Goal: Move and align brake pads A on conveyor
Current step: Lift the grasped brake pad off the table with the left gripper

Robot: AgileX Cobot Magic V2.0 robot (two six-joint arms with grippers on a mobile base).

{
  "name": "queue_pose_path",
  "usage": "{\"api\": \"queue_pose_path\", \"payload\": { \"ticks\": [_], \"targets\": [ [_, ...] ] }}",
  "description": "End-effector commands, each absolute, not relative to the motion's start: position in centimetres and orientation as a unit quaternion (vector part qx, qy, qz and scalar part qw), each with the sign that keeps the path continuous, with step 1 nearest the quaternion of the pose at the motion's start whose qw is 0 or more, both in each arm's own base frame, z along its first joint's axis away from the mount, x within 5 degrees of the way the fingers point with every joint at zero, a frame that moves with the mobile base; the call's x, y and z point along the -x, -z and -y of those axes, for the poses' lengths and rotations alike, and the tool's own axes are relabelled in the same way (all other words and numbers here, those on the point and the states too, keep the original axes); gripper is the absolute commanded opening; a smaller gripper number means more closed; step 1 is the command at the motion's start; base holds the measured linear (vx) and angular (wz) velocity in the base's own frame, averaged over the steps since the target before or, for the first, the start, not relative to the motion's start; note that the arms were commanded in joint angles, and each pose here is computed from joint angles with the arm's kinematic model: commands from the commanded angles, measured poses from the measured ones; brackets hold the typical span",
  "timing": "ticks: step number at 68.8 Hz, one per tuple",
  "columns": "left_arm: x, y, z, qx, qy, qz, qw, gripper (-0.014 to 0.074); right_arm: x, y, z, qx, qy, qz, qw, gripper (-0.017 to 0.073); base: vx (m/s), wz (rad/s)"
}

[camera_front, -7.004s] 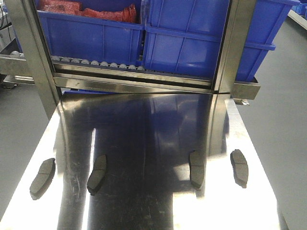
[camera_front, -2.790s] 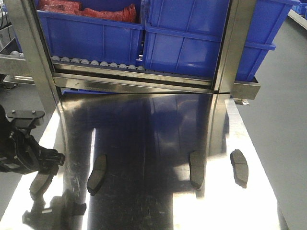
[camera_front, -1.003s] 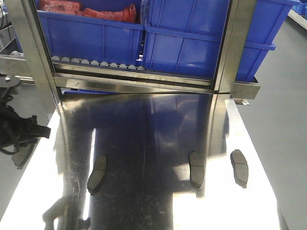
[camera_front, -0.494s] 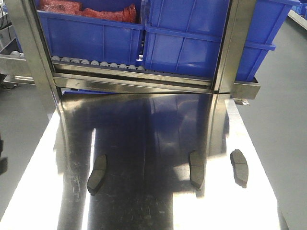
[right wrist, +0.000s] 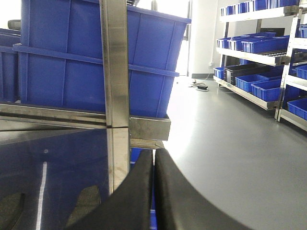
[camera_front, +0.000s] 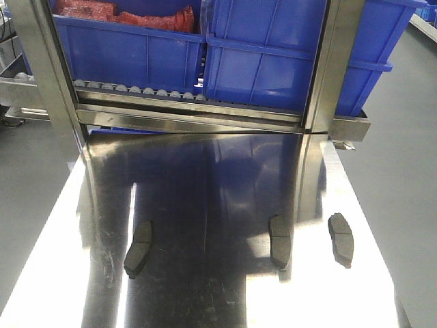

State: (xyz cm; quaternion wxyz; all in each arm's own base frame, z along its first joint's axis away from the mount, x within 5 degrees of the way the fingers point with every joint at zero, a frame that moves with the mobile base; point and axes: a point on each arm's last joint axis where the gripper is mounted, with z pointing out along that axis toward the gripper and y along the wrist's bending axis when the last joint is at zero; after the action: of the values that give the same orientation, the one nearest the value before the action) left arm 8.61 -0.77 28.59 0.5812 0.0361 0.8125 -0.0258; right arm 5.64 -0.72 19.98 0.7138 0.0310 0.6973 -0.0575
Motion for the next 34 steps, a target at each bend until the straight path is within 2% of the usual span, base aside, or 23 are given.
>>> {"api": "queue_pose_path", "payload": {
  "ticks": [1, 34],
  "targets": [
    [-8.77, -30.41, 0.86, -0.035, 0.034, -0.773, 0.633, -0.0006, -5.55, -20.37, 0.69, -0.024, 0.066, -0.671, 0.738, -0.0011, 0.0, 0.0],
    [-8.77, -30.43, 0.87, -0.035, 0.034, -0.773, 0.633, -0.0006, -5.55, -20.37, 0.69, -0.024, 0.066, -0.671, 0.738, -0.0011, 0.0, 0.0]
  ]
}}
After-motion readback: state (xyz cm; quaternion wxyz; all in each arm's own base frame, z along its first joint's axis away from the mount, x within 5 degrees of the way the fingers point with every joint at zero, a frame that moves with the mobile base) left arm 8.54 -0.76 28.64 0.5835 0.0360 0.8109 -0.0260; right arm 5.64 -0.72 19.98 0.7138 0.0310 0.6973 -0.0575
